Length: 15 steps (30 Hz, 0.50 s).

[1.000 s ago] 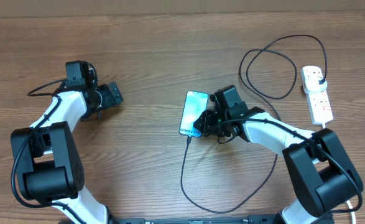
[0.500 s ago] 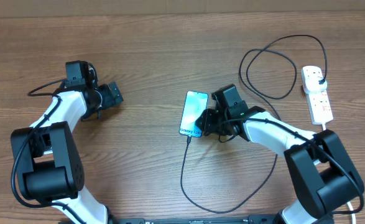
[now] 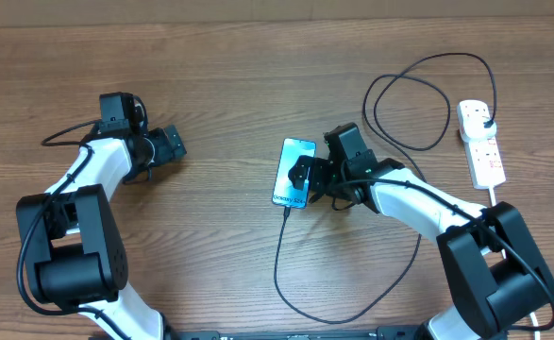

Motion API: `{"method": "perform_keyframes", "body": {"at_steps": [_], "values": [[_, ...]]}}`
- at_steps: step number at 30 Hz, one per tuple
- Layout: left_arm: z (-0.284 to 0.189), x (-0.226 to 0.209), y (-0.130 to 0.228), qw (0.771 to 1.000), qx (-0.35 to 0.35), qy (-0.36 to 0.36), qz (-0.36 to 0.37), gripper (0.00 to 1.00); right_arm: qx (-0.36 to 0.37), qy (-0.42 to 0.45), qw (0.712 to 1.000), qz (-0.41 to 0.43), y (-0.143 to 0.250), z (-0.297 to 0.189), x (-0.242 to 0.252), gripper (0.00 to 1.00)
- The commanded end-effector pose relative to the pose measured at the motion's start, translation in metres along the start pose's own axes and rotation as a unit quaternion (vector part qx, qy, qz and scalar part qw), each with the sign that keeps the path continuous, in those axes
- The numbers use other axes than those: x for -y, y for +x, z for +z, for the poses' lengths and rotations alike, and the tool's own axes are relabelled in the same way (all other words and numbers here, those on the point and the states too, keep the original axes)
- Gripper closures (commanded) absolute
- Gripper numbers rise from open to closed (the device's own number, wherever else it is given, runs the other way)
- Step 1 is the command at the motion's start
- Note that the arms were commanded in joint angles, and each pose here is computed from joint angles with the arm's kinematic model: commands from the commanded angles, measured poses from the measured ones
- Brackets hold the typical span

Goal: Plug charger to phone and switch on socket
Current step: 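Release the smartphone on the table and withdraw the right gripper, then move the right gripper rightward to the white power strip's switch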

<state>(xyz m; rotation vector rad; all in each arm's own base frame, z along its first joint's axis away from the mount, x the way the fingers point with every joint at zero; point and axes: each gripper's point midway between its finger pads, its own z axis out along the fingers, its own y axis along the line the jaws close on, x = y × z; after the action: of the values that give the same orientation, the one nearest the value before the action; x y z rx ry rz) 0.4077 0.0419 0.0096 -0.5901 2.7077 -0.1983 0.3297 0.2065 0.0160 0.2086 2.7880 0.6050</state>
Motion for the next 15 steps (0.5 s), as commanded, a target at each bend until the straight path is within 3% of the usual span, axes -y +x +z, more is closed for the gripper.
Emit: {"method": "perform_keyframes", "body": {"at_steps": [1,5,10,15], "values": [[0.022,-0.02,0.035,0.998,-0.055,-0.029,-0.011,0.0,-0.024,0.06,0.998,0.025,0.011,0.002,0.033,0.2],[0.022,-0.02,0.035,0.998,-0.055,-0.029,-0.011,0.0,-0.009,0.065,0.997,0.044,-0.02,-0.04,0.023,0.23],[0.022,-0.02,0.035,0.998,-0.055,-0.029,-0.011,0.0,0.011,0.129,0.988,0.08,-0.057,-0.103,0.035,0.0],[0.022,-0.02,0.035,0.998,-0.055,-0.029,-0.011,0.0,0.058,0.231,0.963,0.122,-0.086,-0.149,0.087,0.0]]}}
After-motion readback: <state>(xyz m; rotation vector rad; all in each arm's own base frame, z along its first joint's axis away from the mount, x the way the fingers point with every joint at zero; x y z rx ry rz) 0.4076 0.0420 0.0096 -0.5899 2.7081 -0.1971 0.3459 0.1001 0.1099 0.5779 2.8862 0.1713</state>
